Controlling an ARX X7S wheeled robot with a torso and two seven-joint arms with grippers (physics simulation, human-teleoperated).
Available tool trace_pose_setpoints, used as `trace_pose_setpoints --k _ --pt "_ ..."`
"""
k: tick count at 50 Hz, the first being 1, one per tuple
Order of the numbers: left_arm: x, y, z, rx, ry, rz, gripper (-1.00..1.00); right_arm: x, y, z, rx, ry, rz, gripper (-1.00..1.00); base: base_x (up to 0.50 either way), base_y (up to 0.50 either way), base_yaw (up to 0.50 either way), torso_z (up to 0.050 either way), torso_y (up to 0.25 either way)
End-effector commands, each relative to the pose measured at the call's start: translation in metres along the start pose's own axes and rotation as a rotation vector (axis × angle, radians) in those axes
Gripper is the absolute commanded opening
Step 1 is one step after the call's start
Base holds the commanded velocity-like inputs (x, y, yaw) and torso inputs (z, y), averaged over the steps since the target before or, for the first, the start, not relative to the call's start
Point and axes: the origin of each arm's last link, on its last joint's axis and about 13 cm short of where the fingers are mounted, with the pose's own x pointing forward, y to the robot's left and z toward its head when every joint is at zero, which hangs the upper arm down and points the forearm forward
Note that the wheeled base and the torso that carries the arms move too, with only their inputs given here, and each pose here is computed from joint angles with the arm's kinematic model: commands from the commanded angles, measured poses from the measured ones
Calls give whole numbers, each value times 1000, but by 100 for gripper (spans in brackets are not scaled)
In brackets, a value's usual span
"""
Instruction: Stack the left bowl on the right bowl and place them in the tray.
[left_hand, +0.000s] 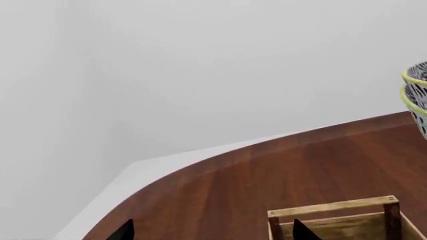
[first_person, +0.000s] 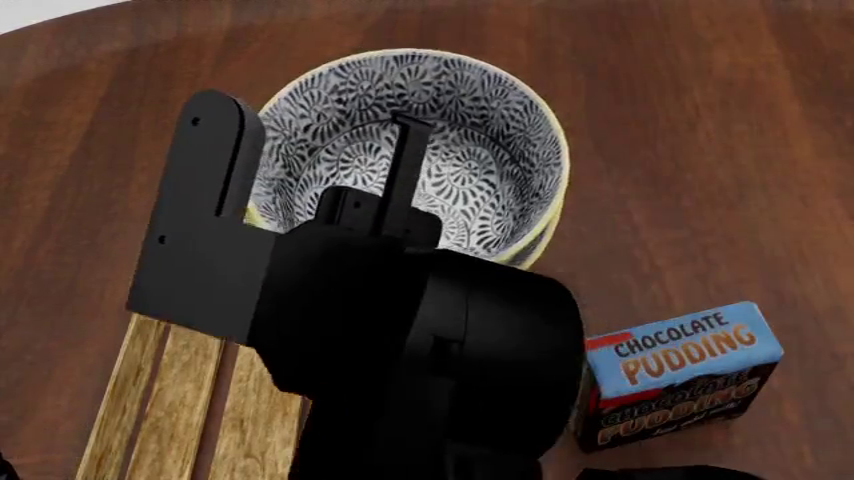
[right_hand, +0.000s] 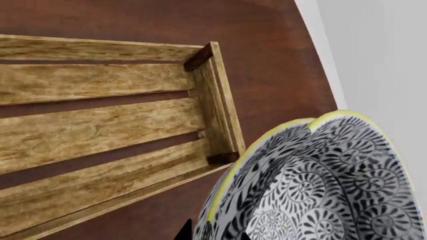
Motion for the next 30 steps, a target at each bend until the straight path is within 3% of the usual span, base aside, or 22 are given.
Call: trace_pose_setpoints --k 1,30 --pt "-1 3 1 0 -2 13 100 4 9 12 -27 -39 56 -100 0 0 0 10 0" --pt "-1 7 0 16 6 35 100 28 18 30 -55 -119 182 -100 0 0 0 0 1"
